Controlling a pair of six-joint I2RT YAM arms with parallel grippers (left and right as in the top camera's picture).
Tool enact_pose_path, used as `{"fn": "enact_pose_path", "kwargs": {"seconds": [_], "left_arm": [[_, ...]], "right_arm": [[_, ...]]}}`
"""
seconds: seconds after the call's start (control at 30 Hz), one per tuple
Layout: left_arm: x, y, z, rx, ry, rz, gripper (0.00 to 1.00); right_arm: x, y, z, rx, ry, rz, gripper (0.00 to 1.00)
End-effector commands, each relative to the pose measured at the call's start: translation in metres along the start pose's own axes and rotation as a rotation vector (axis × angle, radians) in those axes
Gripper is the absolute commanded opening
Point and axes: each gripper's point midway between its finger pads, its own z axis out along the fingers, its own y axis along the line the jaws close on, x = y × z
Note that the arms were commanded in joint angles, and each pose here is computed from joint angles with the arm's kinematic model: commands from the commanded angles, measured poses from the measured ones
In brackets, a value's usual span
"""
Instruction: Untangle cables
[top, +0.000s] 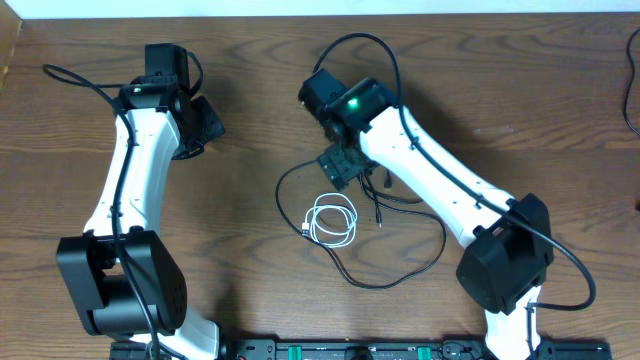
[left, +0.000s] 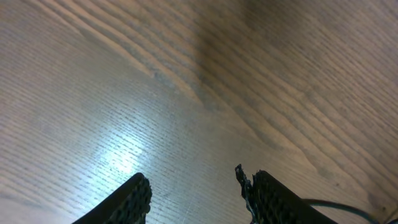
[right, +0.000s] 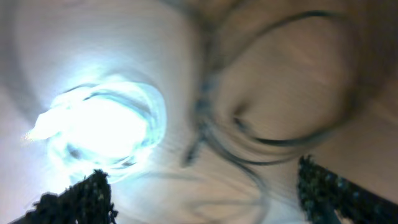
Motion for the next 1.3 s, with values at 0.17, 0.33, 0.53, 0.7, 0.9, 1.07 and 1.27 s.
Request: {"fn": "enact_pose_path", "kwargs": {"seconds": [0.17, 0.33, 0.53, 0.7, 0.9, 1.07, 1.27], "left_arm": [[-0.011, 0.001, -0.003, 0.023, -0.037, 0.000, 0.54], [-0.021, 0.015, -0.003, 0.015, -0.051, -0.045, 0.54], [-0.025, 0.025, -0.002, 0.006, -0.055, -0.070, 0.54], [-0.025, 0.025, -0.002, 0.006, -0.055, -0.071, 0.54], [-0.025, 0.025, -0.002, 0.006, -0.054, -0.071, 0.54], [-0.025, 0.025, -0.002, 0.006, -0.054, -0.071, 0.54], [-0.025, 0.025, -0.002, 0.006, -0.054, -0.071, 0.54]], "right_arm": [[0.010, 0.076, 0.008, -0.300, 0.013, -0.127, 0.78], [0.007, 0.083, 0.032, -0.250, 0.026, 0.210, 0.66], [0.012, 0.095, 0.055, -0.247, 0.032, 0.317, 0.68], [0.017, 0.103, 0.073, -0.254, 0.029, 0.360, 0.71], [0.017, 0.113, 0.089, -0.263, 0.014, 0.357, 0.72], [0.020, 0.120, 0.110, -0.249, 0.042, 0.355, 0.71], [0.020, 0.121, 0.123, -0.241, 0.054, 0.362, 0.67]]}}
